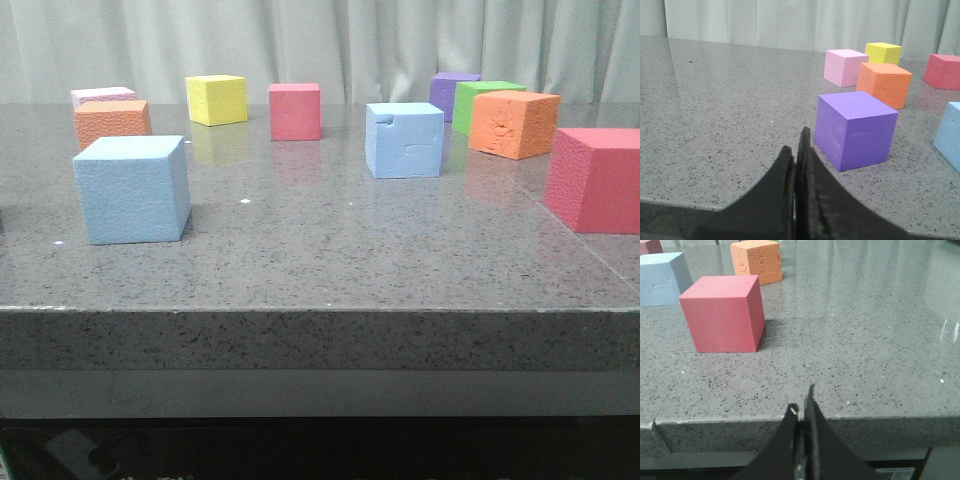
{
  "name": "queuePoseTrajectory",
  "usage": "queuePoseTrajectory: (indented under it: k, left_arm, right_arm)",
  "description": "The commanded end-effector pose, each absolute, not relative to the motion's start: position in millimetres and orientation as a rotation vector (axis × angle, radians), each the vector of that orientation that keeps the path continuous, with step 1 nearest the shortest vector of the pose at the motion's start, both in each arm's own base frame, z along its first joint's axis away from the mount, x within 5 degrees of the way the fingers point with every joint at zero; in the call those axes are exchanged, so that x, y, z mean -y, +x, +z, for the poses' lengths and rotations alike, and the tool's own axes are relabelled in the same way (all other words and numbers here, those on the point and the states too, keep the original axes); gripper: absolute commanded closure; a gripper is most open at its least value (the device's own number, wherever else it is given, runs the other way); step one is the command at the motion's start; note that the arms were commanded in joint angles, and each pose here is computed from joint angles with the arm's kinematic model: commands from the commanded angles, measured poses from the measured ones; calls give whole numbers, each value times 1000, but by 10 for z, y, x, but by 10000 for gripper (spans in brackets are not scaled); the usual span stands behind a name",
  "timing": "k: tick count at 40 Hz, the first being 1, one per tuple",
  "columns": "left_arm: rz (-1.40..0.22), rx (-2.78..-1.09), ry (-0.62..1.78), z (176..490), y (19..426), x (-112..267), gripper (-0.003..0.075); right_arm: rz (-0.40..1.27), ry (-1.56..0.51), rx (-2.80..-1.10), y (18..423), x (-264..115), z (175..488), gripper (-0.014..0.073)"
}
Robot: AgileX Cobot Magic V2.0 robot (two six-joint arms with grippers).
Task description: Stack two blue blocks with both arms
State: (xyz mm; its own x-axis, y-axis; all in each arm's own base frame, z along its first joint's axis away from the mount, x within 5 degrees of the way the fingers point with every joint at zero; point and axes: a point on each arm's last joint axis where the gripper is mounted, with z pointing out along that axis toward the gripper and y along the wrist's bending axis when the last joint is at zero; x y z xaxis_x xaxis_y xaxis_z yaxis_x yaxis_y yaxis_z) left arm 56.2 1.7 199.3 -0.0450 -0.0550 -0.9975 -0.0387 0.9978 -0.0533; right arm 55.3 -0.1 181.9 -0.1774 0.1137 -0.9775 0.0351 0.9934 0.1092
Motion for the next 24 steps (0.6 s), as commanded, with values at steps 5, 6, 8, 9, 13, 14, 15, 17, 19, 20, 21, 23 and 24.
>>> queuePoseTrajectory:
  k: [5,6,8,9,13,14,15,17,19,20,21,23,24]
  left_arm:
    - [-19,-1537,-83,1965,561,-22,738]
    - [-19,-1529,-83,1972,560,-23,738]
    - [-20,-1510,-84,1990,559,-24,738]
    - [-21,-1496,-86,2002,559,-25,738]
    - [-20,-1476,-86,2020,557,-26,738]
    - [-20,-1471,-86,2025,557,-26,738]
    - [-20,-1468,-86,2027,556,-26,738]
    - [-20,-1468,-86,2027,556,-26,738]
    - [-20,-1468,-86,2027,556,-26,738]
    - [-20,-1466,-86,2029,556,-27,738]
    - [-20,-1466,-86,2029,556,-27,738]
    - [-20,-1466,-86,2029,556,-27,738]
    - [-20,-1468,-86,2027,556,-26,738]
  right_arm:
    - [57,108,-1653,550,10,1899,664]
    - [57,108,-1652,550,10,1900,664]
    - [57,108,-1652,550,10,1900,664]
    - [57,108,-1651,550,10,1901,664]
    - [57,108,-1645,551,10,1906,664]
    - [57,108,-1642,551,10,1908,664]
    - [57,108,-1641,551,11,1910,664]
    - [56,108,-1631,552,11,1919,664]
    - [55,108,-1608,553,13,1939,664]
    - [54,108,-1591,553,15,1954,664]
    - [53,108,-1574,553,16,1971,664]
    - [52,108,-1542,553,19,1999,664]
    - [51,108,-1529,553,20,2011,664]
